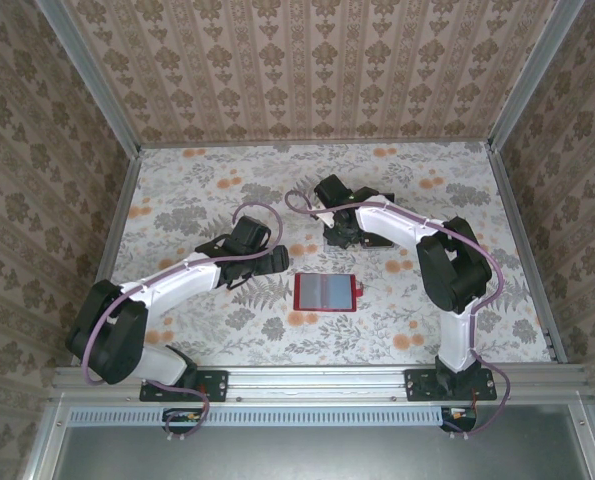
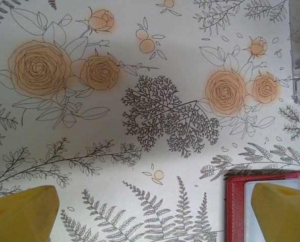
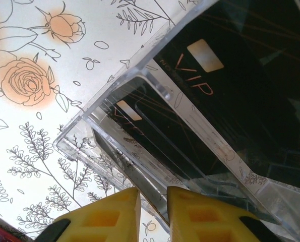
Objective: Put the credit cards into the card holder
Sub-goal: Pick up the credit card from the storage box.
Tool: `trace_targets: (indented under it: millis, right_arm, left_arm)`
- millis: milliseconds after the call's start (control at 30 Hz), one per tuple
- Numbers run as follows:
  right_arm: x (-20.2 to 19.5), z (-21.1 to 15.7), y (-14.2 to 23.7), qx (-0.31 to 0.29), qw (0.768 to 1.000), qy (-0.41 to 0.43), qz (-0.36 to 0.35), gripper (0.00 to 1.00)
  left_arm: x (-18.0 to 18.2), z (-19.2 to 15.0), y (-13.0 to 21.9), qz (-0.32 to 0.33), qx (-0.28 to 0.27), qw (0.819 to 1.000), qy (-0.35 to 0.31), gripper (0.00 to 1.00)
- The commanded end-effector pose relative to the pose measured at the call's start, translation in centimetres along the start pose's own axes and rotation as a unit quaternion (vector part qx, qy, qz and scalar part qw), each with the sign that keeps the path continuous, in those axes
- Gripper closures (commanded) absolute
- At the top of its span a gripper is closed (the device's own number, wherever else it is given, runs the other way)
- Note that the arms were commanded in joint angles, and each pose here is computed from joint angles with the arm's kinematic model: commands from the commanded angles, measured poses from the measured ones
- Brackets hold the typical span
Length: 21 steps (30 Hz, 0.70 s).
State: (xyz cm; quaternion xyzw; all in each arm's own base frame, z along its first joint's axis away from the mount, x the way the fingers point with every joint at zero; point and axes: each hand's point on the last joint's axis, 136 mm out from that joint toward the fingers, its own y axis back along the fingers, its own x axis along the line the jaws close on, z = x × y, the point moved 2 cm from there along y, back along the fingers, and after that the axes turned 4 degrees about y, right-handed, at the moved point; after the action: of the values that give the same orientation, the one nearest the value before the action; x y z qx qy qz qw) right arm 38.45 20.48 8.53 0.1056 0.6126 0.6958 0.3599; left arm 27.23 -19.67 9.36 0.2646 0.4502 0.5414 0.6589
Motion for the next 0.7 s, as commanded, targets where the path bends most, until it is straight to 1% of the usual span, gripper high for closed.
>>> trace_targets:
  millis: [0, 333, 433, 667]
  right_arm:
    - [0.9, -0.9, -0.8, 0.023, 0.999, 0.022, 0.005, 0.81]
    - [1.4, -0.1, 0.6, -0.004, 0.998, 0.061, -0.001, 0.9]
    - [1.4, 0.3, 1.6, -0.016, 0.998, 0.067, -0.007, 0.91]
    - [1.4, 1.3, 4.5, -0.043, 0.995, 0.085, -0.029, 0.98]
  left_arm:
    - [-0.1, 0.3, -0.1, -0.003, 0.001, 1.0, 0.009, 0.0]
    - [-0.3, 0.4, -0.1, -0.006, 0.001, 1.0, 0.007, 0.0]
    - [-0.4, 0.4, 0.0, -0.007, 0.001, 1.0, 0.007, 0.0]
    - [-0.4, 0.4, 0.0, -0.007, 0.001, 1.0, 0.006, 0.0]
